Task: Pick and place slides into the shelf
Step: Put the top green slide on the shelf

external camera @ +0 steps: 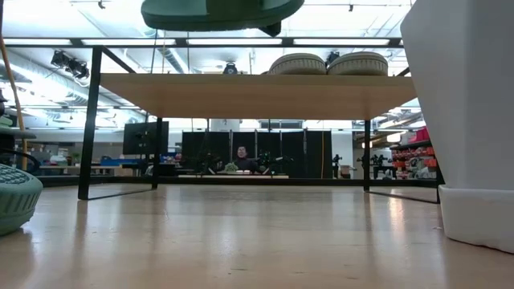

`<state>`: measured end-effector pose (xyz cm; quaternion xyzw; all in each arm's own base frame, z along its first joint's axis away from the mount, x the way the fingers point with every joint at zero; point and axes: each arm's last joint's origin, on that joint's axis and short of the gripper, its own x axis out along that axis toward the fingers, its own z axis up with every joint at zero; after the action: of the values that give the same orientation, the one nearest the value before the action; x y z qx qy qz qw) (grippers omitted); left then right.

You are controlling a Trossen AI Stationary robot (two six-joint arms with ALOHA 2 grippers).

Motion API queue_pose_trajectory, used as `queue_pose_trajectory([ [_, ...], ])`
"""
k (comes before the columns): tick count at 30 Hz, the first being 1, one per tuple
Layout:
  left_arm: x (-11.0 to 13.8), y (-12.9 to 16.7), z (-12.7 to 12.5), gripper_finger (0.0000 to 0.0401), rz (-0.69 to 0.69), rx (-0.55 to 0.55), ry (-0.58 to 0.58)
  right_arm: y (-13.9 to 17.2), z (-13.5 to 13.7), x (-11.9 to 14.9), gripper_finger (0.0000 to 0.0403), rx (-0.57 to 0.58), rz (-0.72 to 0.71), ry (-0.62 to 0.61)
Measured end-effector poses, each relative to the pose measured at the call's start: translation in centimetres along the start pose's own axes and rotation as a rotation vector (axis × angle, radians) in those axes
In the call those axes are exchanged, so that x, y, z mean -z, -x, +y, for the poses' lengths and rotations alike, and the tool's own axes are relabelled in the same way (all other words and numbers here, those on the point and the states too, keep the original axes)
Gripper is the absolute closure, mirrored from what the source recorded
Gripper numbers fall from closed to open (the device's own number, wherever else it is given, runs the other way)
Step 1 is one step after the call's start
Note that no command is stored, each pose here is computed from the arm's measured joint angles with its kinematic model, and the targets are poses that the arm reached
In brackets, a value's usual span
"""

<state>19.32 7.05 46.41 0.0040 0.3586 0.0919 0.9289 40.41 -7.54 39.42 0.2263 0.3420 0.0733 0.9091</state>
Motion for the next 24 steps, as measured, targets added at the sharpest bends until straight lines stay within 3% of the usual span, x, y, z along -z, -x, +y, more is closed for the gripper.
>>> queue_pose_trajectory([
  [5,-0.4,3.9,0.2,0.0195,-0.225,-0.217,0.094,1.3,-0.7,-0.9,0.0306,0.158,-0.099,-0.025],
  [10,-0.1,6.6,0.3,0.0213,-0.363,-0.334,0.205,5.0,-1.1,-2.1,0.0306,0.356,-0.29,-0.077],
  [17,0.6,7.1,0.2,0.0234,-0.352,-0.352,0.299,9.9,-0.1,-2.2,0.0306,0.438,-0.425,-0.113],
  [24,1.1,5.5,0.4,0.0252,-0.29,-0.405,0.324,13.3,2.6,-0.5,0.0306,0.504,-0.422,-0.081],
])
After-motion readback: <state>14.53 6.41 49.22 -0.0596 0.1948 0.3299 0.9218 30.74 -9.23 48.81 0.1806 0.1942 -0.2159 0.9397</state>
